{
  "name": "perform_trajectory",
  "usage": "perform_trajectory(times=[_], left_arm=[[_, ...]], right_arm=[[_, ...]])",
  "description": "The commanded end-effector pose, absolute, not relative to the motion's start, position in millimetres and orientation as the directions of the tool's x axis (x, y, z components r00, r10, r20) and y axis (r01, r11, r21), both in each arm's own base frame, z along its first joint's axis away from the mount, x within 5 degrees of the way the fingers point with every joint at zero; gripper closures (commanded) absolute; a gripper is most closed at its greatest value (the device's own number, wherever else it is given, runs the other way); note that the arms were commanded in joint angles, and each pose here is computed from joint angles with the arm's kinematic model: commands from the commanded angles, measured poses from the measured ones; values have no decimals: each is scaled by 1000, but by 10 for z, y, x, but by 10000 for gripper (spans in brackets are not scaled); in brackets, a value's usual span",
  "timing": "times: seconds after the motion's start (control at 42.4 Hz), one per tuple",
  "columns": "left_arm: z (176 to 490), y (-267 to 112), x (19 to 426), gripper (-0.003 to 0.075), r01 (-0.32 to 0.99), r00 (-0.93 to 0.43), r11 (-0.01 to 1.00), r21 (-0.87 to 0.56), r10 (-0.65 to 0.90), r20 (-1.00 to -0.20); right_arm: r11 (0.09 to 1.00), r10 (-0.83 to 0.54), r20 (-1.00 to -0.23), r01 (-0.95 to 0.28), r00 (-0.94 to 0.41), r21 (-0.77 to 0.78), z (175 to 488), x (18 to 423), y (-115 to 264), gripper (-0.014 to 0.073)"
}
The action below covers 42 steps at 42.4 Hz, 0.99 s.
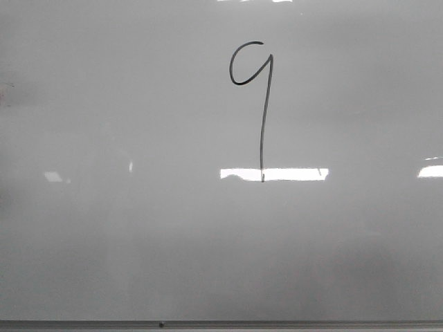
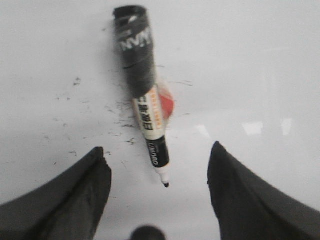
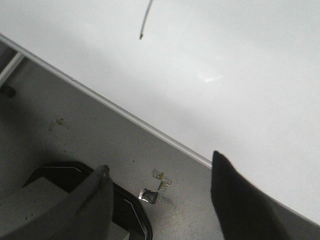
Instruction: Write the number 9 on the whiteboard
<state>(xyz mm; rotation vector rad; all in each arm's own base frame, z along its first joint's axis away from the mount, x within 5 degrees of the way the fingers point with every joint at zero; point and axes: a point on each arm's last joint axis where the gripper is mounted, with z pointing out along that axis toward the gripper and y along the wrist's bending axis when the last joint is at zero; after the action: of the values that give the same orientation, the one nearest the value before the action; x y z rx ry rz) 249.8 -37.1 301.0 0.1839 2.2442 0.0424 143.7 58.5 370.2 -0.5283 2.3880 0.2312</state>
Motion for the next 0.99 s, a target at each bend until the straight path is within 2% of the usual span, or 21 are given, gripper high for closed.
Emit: perform_trajectory(times=[0.0,0.236,0.401,0.566,0.896,0.943,0.967], left_arm=[[3376,-481,2253,298,182,-513,977,112,191,-837],[3703,-684,1352,299,420,-445,900,113,313,-839],[3804,-696,1074,299,517,-384,854,65,299,-874],[3819,-714,1030,313,545,-366,836,61,303,-880],[3817,-722,1031,653,546,-371,836,53,298,-880],[3816,-723,1030,692,547,-372,836,51,297,-880],[3816,-723,1030,717,547,-372,836,51,297,-880]], right_arm=[[925,-240,-735,-378,-635,25,3887,1338,514,174],[931,-225,-795,-365,-563,-5,3882,963,360,174],[935,-220,-805,-355,-551,-13,3800,835,304,174],[936,-213,-814,-352,-541,-11,3787,783,285,202],[936,-213,-814,-352,-541,-11,3787,783,285,628],[936,-213,-814,-352,-540,-11,3787,784,285,671],[936,-212,-815,-352,-539,-11,3788,784,286,661]])
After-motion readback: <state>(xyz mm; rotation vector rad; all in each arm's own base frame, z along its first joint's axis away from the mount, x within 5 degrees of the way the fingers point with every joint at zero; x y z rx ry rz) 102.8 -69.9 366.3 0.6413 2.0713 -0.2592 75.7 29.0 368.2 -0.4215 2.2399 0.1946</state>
